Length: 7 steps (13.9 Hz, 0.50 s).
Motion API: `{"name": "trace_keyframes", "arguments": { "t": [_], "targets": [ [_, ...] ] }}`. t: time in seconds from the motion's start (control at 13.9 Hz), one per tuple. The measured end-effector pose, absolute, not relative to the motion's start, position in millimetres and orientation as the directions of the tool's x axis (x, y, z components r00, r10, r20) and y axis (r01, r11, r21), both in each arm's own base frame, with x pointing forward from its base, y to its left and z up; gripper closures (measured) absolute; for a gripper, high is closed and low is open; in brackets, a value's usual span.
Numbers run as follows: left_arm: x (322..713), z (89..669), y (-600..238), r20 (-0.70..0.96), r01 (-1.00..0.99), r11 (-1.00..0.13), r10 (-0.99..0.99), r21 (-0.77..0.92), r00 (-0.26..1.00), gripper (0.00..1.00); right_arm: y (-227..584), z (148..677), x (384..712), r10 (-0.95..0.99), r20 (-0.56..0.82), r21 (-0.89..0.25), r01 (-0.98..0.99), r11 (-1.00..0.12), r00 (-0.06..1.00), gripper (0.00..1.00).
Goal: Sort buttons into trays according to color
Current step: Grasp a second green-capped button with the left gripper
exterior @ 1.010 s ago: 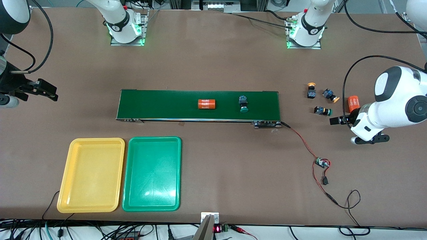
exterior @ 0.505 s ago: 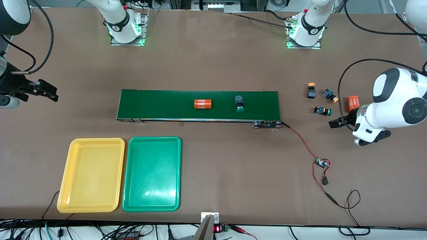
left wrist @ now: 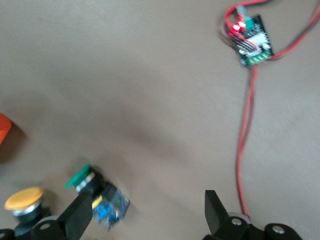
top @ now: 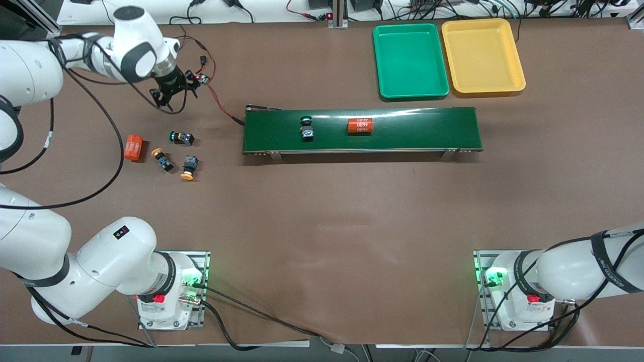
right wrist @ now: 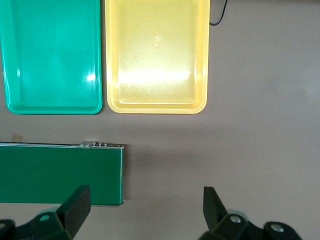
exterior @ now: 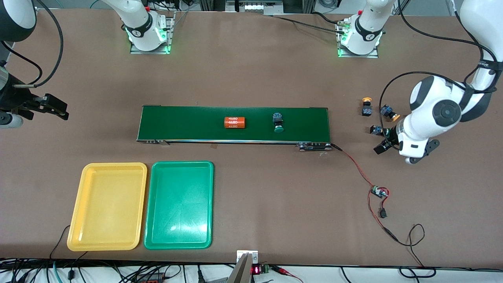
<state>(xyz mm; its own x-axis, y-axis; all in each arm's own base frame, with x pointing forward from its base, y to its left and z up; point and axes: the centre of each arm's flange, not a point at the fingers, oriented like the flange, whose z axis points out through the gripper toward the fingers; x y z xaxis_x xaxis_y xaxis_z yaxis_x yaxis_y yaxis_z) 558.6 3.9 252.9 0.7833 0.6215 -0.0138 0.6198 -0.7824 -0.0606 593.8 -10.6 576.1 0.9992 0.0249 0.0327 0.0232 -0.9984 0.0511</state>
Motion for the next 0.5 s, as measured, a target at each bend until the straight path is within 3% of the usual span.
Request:
{"name": "trace_keyframes", "arguments": {
  "t": [0.14, 0.5],
  "targets": [
    [530, 226, 15, 0.021, 0.653, -0.755, 0.653, -0.067, 0.757, 0.01, -11, 576, 594, 0.025, 0.032, 0.051, 0.023, -0.998, 0.999, 0.00],
    [509, 209, 8, 0.003, 0.679, -0.729, 0.681, -0.087, 0.732, 0.07, -11, 576, 594, 0.025, 0.032, 0.051, 0.023, -0.998, 0.999, 0.00]
  ]
}}
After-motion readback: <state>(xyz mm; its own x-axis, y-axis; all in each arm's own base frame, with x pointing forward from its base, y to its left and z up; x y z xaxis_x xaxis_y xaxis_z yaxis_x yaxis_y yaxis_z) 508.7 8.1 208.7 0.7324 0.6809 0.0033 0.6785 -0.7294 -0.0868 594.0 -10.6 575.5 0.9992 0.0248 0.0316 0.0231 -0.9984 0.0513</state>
